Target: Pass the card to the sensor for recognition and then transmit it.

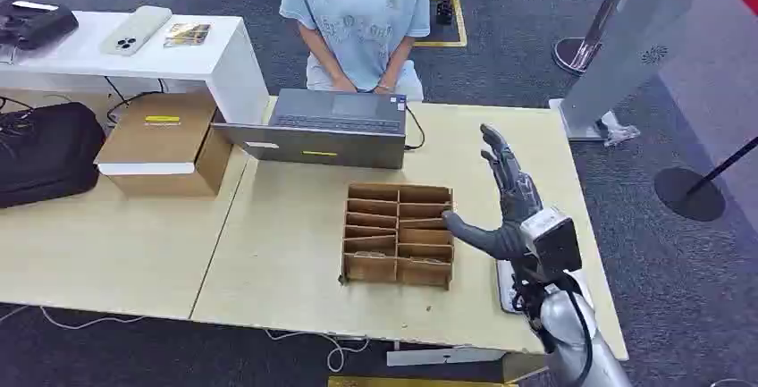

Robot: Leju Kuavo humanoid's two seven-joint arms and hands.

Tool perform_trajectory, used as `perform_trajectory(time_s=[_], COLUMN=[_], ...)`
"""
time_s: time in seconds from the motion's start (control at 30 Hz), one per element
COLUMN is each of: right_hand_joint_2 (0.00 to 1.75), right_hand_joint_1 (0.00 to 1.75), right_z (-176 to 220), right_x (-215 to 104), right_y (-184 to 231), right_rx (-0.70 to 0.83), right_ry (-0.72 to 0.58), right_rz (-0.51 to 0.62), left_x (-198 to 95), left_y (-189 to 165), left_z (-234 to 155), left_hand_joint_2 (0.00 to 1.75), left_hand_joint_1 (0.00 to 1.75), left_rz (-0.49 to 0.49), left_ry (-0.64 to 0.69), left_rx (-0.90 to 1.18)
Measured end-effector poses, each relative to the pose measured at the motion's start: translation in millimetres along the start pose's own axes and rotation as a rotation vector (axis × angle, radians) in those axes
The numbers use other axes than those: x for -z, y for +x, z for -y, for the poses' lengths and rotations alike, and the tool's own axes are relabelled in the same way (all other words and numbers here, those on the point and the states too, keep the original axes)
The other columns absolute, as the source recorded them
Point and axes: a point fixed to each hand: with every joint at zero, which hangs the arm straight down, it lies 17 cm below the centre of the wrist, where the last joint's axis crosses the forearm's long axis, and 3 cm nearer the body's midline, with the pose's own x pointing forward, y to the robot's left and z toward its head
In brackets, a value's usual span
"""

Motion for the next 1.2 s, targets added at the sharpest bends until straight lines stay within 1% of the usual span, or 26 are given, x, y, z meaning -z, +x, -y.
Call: perform_trajectory(time_s=[0.17, 0.3, 0.43, 0.57, 0.73, 0.97, 1.13, 1.17, 1.2], right_hand_joint_2=[1.75, 1.75, 1.75, 1.75, 1.75, 1.75, 1.75, 1.75, 1.75], right_hand_joint_1=[0.00, 0.00, 0.00, 0.00, 0.00, 0.00, 0.00, 0.00, 0.00], right_z=[0.5, 14.8, 29.9, 45.6, 59.5, 66.4, 66.5, 64.3, 65.3], right_x=[-3.5, 5.8, 22.6, 54.7, 104.9, 166.4, 194.8, 199.3, 204.8], right_y=[-3.0, -2.0, 5.0, 12.2, 19.1, 19.2, 20.7, 8.8, 5.9], right_rx=[-0.021, -0.196, -0.320, -0.465, -0.611, -0.765, -0.808, -0.809, -0.813], right_ry=[0.003, -0.044, -0.078, -0.108, -0.125, -0.130, -0.124, -0.102, -0.091], right_rz=[-0.010, 0.004, 0.033, 0.059, 0.060, 0.014, -0.011, -0.049, -0.065], left_x=[-0.3, -0.4, -0.4, -0.2, -0.1, -0.2, -0.4, -0.3, -0.1], left_y=[0.7, 0.1, 0.1, 1.8, 5.7, 10.2, 11.5, 11.7, 12.9], left_z=[1.0, 1.3, 1.4, 0.4, -0.3, 0.0, 1.2, 0.9, 0.0], left_hand_joint_2=[0.00, 0.00, 0.00, 0.00, 0.00, 0.00, 0.00, 0.00, 0.00], left_hand_joint_1=[0.00, 0.00, 0.00, 0.00, 0.00, 0.00, 0.00, 0.00, 0.00], left_rz=[0.001, -0.004, -0.003, 0.001, 0.008, 0.016, 0.021, 0.021, 0.024], left_ry=[-0.002, -0.002, -0.002, -0.001, -0.001, -0.007, -0.014, -0.015, -0.014], left_rx=[0.006, 0.008, 0.013, 0.017, 0.025, 0.033, 0.047, 0.051, 0.053])
